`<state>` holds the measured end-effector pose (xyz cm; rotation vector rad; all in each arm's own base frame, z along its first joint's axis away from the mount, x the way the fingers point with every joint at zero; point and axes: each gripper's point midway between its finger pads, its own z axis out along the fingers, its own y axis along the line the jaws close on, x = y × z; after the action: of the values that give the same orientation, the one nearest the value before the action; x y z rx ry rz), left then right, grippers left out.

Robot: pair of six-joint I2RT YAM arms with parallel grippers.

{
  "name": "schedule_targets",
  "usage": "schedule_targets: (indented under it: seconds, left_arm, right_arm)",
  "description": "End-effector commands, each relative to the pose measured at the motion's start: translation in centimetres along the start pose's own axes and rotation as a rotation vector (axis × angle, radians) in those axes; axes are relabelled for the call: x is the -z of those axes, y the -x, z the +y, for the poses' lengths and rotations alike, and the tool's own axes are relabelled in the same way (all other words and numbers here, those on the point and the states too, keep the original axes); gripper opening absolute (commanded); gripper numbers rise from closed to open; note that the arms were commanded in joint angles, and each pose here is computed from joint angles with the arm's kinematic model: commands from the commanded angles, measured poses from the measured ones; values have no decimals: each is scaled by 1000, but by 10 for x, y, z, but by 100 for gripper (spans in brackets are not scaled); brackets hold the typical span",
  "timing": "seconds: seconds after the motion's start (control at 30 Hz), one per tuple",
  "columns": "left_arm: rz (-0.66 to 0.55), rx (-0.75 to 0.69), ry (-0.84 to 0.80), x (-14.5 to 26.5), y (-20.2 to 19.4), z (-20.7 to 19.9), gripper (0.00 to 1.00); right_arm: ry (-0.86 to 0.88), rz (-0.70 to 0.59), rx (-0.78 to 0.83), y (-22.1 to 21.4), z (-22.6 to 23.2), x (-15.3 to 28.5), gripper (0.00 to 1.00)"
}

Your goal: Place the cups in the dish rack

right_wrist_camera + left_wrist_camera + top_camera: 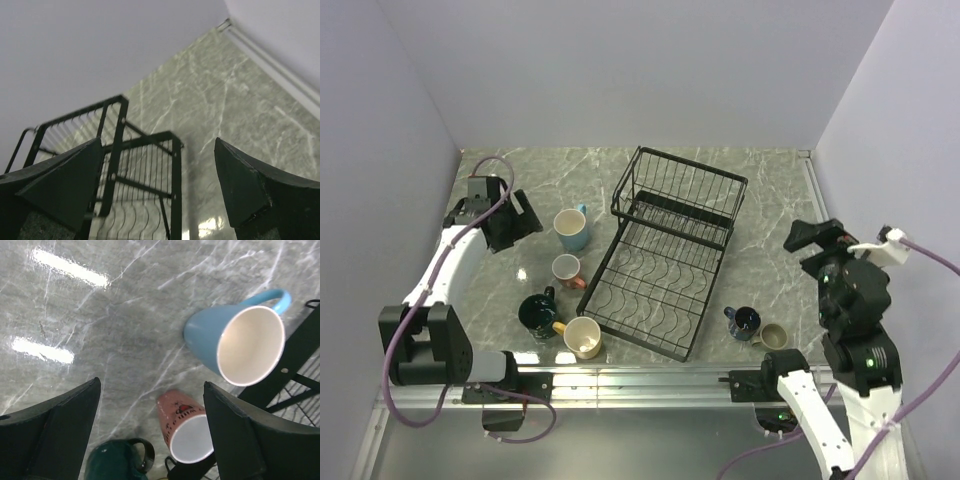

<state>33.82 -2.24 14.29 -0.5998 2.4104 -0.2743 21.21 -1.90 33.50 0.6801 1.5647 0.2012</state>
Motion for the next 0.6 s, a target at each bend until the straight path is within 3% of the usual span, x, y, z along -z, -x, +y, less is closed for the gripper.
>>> schedule_targets:
  seconds: [0.0, 0.2, 0.4, 0.57]
  left_arm:
    - [-25, -48, -10, 0, 16, -6, 89]
    - [-24, -50, -63, -11, 26, -25, 88]
    - [13, -107, -87, -26, 15, -58, 88]
    - [37, -115, -53, -43, 8, -62, 86]
  right_arm:
    - [82, 62, -1, -17, 1, 20, 100]
    - [73, 65, 19, -18, -5, 26, 100]
    - [18, 62, 67, -18, -17, 25, 100]
    - [19, 70, 93, -22, -19, 23, 100]
